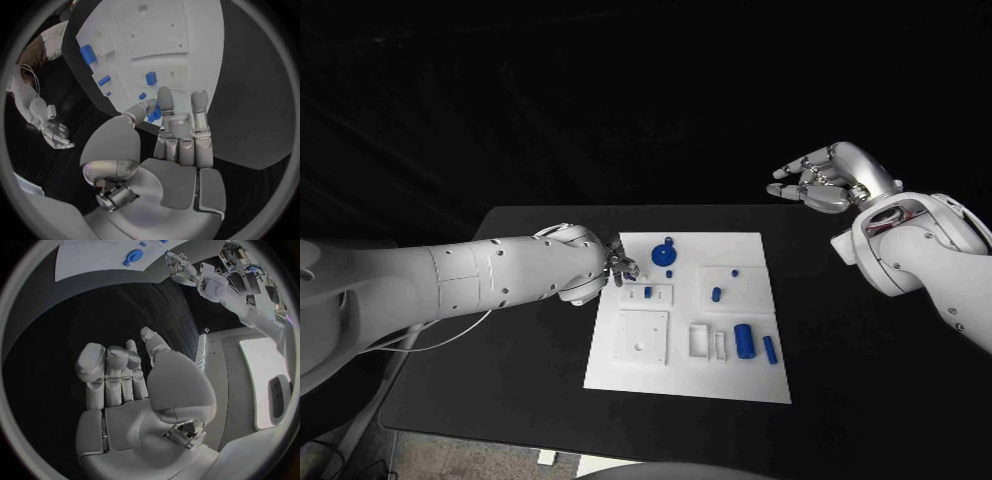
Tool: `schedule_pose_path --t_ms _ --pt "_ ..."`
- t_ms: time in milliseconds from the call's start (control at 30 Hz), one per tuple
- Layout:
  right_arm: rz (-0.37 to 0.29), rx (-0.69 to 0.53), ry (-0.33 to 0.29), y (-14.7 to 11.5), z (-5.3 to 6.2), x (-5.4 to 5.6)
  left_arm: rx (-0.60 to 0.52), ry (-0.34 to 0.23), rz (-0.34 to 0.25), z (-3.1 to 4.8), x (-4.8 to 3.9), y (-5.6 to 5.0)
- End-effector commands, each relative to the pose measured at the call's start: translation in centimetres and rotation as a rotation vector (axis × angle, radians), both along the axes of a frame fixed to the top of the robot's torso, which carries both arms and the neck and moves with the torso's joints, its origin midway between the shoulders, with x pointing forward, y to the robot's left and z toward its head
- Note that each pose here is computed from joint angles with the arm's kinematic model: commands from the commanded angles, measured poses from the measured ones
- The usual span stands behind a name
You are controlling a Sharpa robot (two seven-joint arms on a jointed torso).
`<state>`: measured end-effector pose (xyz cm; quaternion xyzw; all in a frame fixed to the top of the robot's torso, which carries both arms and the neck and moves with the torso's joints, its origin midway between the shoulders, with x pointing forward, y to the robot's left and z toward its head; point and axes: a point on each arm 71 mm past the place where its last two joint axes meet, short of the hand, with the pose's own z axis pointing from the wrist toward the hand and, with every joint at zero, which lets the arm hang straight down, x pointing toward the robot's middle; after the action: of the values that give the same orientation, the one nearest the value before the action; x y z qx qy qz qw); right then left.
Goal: Assemble the parts on the task board
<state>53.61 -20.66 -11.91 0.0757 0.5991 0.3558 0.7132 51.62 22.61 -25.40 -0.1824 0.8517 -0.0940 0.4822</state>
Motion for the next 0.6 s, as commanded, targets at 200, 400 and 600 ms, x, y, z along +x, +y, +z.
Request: schedule_pose_path --t_ms 200,400,600 --pt "0.01 -0.002 0.0 0.1 0.1 -0.1 0.018 0.056 -0.024 -0.94 -0.38 -0.2" --pt "0.008 -0.004 0.006 0.0 0.0 0.0 0.019 0.073 -0.029 -1.44 -0.61 -0.3" --pt "0.006 -0.006 0.011 0.0 -0.1 0.0 0.023 0.085 -0.031 -1.7 -0.69 -0.3"
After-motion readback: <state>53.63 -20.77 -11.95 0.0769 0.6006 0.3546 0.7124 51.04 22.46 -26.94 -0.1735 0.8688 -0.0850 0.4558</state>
